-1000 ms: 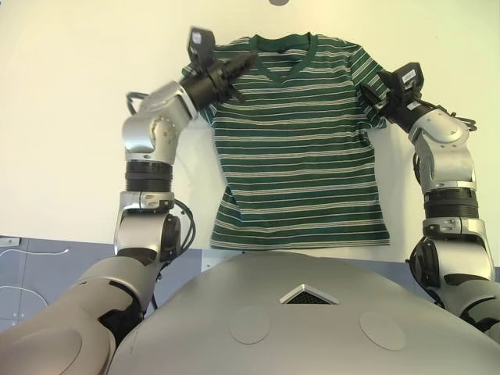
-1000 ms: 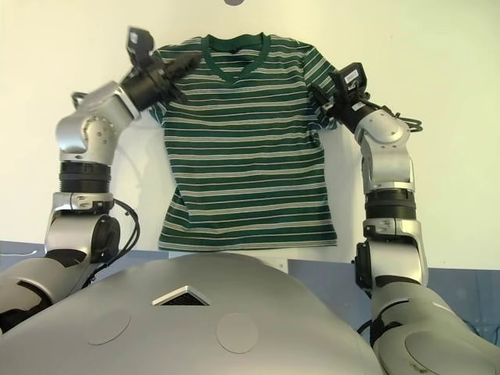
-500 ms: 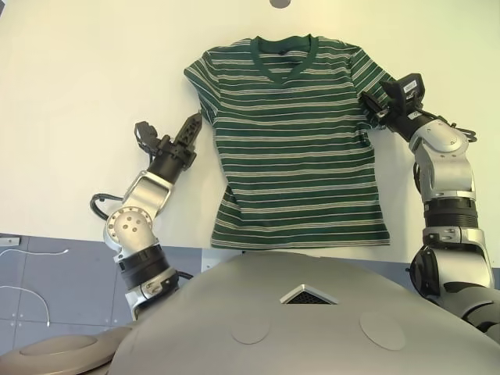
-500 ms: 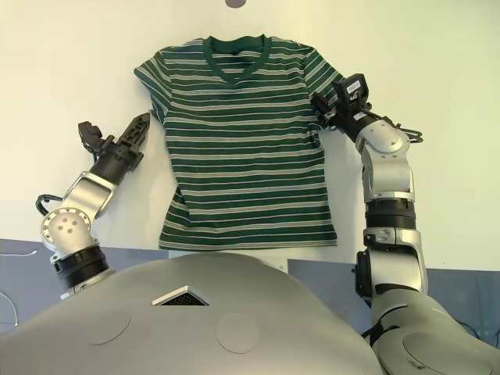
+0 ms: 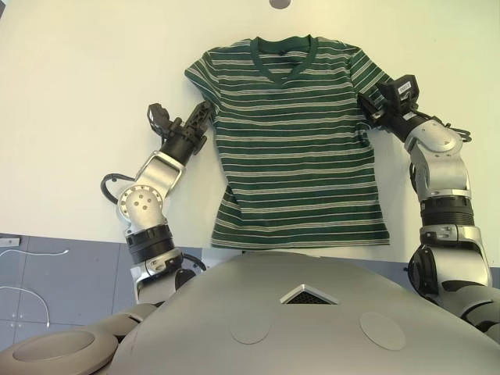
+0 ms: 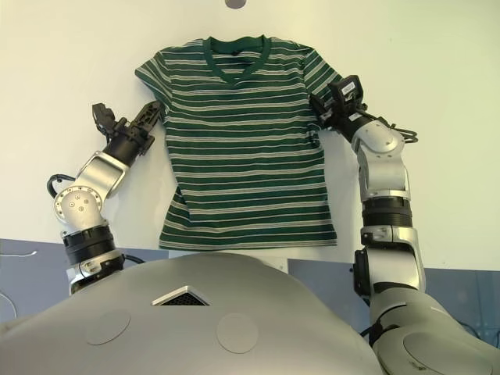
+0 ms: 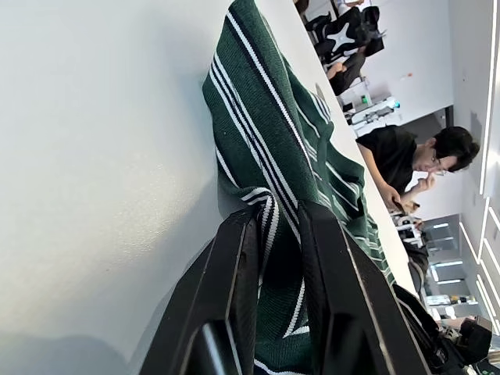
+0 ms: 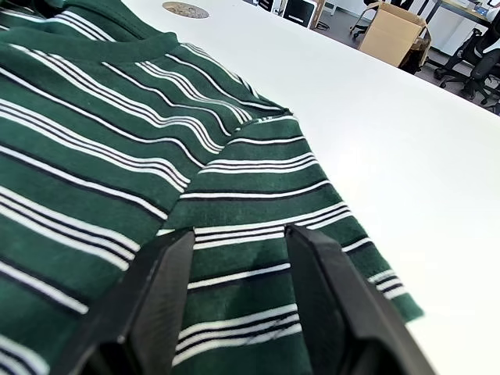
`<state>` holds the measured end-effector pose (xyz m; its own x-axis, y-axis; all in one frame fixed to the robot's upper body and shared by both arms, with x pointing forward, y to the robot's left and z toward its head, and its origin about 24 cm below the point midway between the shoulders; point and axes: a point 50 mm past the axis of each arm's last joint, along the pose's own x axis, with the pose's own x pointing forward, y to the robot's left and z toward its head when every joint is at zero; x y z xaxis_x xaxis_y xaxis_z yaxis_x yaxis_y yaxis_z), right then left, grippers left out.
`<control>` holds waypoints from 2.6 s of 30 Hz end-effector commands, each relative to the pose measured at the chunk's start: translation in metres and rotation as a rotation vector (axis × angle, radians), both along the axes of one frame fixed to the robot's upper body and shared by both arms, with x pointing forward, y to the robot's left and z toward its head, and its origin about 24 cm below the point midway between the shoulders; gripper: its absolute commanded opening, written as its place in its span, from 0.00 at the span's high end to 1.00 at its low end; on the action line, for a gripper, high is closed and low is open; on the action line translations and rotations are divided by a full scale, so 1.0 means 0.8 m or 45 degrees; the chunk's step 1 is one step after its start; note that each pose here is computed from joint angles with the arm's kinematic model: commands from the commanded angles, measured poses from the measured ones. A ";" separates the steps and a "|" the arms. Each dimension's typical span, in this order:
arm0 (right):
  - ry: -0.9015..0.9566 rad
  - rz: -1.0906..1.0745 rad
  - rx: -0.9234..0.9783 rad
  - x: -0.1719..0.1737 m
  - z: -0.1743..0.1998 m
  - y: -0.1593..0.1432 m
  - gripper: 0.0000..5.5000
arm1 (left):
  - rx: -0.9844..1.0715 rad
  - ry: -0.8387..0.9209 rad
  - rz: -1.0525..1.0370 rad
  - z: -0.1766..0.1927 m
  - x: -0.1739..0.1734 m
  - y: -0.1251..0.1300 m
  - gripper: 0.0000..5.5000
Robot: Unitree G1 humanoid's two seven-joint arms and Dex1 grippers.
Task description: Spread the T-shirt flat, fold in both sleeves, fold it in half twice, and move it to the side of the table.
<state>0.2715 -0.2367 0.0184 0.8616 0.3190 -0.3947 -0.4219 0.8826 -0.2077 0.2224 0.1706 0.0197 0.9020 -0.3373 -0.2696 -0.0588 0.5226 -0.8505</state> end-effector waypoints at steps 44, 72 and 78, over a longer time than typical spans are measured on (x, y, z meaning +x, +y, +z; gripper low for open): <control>0.077 -0.500 0.554 0.004 0.001 -0.033 0.61 | 1.057 -0.876 -0.839 0.076 -0.028 -0.055 0.53; 0.086 0.171 -0.072 0.035 0.070 0.120 1.00 | 1.528 -0.804 -1.573 0.005 -0.088 -0.038 0.52; 0.013 0.281 0.114 0.027 0.093 0.124 0.79 | 1.549 -0.789 -1.667 0.004 -0.095 -0.033 0.52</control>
<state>0.2940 -0.1325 0.0776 0.7541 0.4938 -0.4330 -0.5995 0.7868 -0.1469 0.1557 0.1329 0.0371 0.3814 -0.7568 -0.5309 0.9224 0.2739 0.2721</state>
